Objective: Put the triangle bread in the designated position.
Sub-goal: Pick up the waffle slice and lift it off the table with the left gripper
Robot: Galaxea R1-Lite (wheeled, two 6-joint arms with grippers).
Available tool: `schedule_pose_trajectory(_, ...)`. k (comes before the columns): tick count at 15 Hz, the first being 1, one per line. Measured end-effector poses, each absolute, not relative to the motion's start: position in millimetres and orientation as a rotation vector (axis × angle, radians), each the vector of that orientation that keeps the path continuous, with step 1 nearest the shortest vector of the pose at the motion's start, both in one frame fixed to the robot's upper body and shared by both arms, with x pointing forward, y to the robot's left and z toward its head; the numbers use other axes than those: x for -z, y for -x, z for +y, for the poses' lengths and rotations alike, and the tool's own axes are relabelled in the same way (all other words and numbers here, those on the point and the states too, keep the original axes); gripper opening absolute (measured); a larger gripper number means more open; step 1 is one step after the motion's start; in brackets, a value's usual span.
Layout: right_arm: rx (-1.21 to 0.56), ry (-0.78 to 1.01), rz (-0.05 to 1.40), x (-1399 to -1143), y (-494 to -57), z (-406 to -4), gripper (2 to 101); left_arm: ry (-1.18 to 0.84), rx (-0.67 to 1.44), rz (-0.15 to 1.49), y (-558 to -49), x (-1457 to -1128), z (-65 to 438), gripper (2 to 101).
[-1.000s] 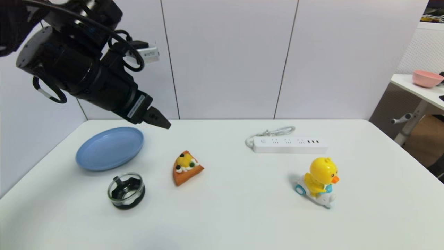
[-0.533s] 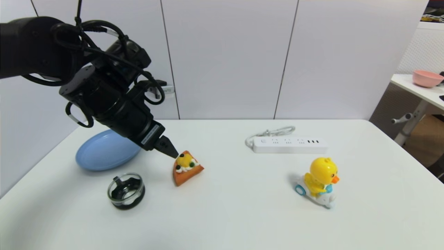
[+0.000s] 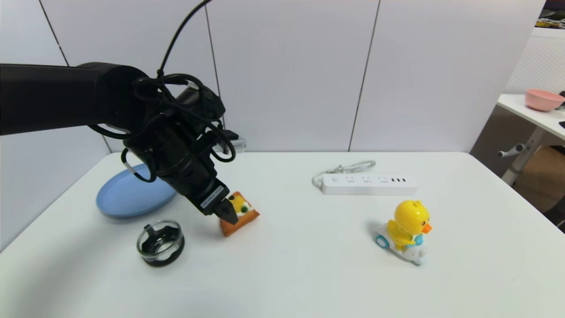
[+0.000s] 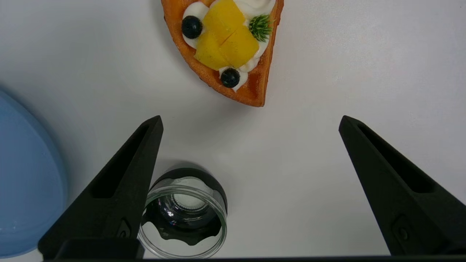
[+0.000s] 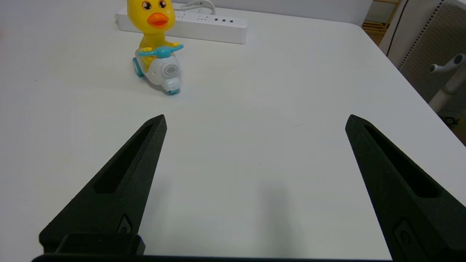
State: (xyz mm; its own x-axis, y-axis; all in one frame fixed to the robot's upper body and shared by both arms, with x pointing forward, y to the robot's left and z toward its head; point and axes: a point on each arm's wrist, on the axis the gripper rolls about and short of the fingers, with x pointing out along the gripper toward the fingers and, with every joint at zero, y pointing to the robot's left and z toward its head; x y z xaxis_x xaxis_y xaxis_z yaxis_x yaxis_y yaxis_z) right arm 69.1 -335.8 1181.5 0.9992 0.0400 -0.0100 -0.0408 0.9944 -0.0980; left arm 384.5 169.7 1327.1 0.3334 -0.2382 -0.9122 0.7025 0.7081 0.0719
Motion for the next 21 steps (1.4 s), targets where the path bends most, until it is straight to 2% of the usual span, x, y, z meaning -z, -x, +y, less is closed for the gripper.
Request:
schedule_pose_trajectory(8, -0.040, 0.099, 0.008, -1181.5, -69.1, -335.8, 97.3, -0.522, 0.551, 1.088, -406.6, -1295.6, 151.3, 97.9)
schedule_pose_trajectory(21, -0.040, 0.099, 0.008, -1181.5, -69.1, -335.8, 97.3, -0.520, 0.544, 1.108, -428.0, -1262.6, 139.3, 97.9)
